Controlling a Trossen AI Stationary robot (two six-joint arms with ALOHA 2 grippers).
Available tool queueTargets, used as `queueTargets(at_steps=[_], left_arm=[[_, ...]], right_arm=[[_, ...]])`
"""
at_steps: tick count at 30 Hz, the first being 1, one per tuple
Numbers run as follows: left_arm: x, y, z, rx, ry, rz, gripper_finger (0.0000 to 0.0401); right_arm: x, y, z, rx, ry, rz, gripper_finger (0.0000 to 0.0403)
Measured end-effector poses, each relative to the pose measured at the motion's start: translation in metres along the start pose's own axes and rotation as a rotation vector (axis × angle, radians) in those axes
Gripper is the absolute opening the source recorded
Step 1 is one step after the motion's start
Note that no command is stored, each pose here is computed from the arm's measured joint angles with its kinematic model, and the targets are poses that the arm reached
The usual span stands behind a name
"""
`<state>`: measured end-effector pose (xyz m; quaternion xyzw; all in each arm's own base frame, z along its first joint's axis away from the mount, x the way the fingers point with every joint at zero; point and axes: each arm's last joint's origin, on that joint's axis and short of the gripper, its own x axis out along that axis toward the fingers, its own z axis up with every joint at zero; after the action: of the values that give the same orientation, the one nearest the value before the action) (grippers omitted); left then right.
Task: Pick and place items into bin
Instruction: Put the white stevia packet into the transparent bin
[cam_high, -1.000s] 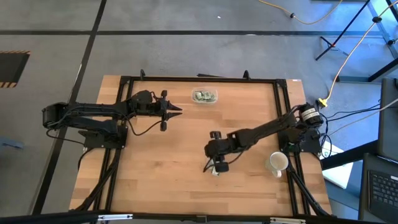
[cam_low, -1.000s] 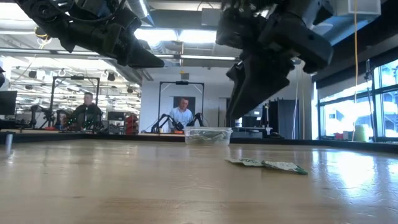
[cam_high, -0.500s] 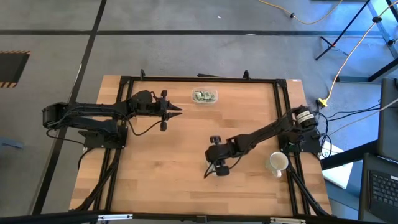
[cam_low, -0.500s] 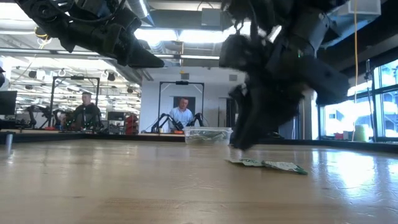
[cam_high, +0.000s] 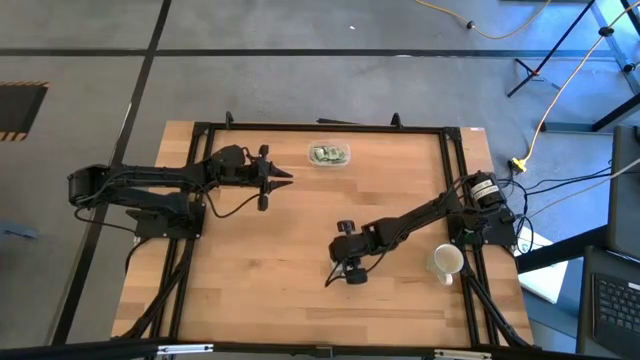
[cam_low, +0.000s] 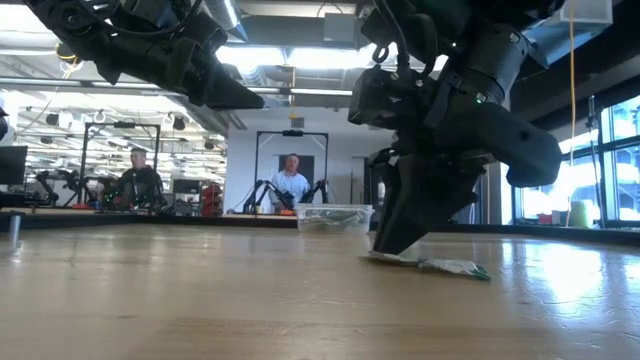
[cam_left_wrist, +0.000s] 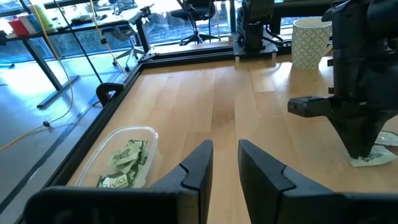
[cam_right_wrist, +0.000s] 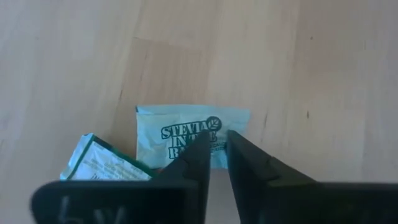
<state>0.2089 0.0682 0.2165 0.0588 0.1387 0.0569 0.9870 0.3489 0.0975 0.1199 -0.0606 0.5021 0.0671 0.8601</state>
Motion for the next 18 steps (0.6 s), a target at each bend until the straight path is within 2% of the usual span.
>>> queueTargets(at_steps=[10, 14, 18], left_arm=[[0.0, 0.0, -0.001, -0.001, 0.005, -0.001, 0.007], [0.0, 0.0, -0.001, -0.001, 0.007, -0.001, 0.007], [0.0, 0.0, -0.001, -0.003, 0.013, -0.003, 0.007]], right_arm=[[-0.002, 0.0, 0.001, 0.025, 0.002, -0.004, 0.0005], [-0.008, -0.001, 0.007, 0.03, 0.012, -0.011, 0.0004], [-0.024, -0.005, 0.025, 0.025, 0.004, -0.046, 0.0002]])
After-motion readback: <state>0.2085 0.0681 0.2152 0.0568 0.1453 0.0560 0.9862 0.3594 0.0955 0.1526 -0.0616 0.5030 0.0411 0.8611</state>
